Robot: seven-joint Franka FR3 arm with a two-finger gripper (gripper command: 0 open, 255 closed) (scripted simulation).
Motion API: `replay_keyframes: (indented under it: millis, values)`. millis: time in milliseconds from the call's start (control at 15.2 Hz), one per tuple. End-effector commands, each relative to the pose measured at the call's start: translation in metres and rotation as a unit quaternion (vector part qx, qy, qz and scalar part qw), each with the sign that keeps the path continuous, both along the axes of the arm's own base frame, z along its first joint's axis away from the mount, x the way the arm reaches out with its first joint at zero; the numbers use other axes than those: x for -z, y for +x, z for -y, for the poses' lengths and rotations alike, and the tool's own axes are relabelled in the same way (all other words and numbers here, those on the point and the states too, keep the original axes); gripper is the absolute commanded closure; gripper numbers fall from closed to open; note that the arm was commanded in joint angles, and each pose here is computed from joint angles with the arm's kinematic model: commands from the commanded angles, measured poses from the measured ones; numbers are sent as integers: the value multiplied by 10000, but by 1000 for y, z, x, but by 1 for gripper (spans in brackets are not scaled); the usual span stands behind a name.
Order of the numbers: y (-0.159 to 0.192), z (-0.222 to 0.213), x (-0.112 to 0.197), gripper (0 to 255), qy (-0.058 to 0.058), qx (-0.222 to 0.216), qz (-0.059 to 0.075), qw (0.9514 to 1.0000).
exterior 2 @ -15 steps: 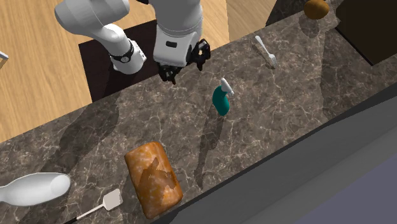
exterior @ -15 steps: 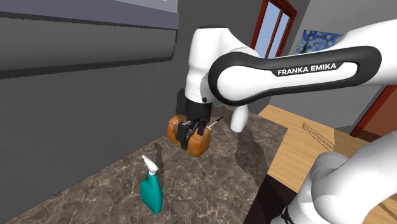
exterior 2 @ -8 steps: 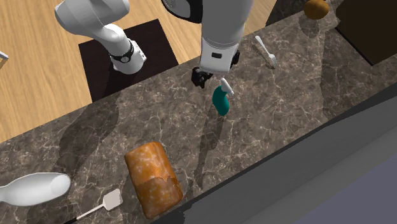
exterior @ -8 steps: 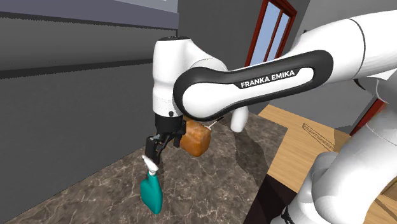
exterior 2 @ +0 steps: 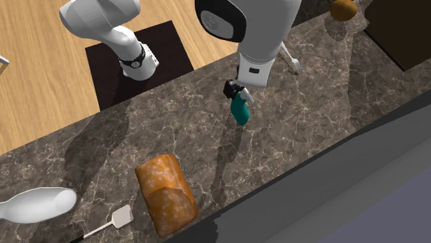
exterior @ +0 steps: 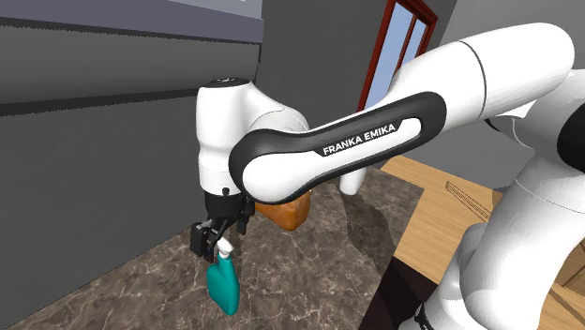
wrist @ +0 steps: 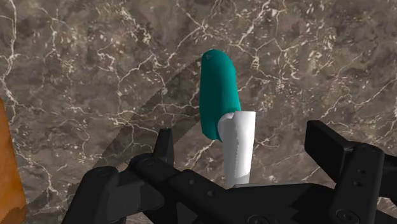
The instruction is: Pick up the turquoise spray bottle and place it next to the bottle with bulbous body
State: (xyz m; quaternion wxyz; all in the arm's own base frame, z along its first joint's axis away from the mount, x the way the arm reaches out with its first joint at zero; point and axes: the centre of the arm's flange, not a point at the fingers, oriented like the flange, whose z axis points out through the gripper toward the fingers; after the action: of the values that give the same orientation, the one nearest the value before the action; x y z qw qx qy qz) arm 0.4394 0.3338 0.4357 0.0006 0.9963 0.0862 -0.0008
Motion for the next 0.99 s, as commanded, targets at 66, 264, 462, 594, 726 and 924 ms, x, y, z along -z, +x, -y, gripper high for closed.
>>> replay_keyframes:
  millis: [66, 264, 462, 594, 726, 924]
  values:
    - [0, 0, 15, 0, 2, -1, 2, 10000]
    - [0, 0, 18, 0, 2, -1, 2, 10000]
    - [0, 0, 18, 0, 2, -1, 2, 10000]
    - [0, 0, 18, 0, 2, -1, 1, 10000]
    - [0, 0, 18, 255, 2, -1, 1, 10000]
    - [0, 0, 18, 255, 2, -1, 1, 10000]
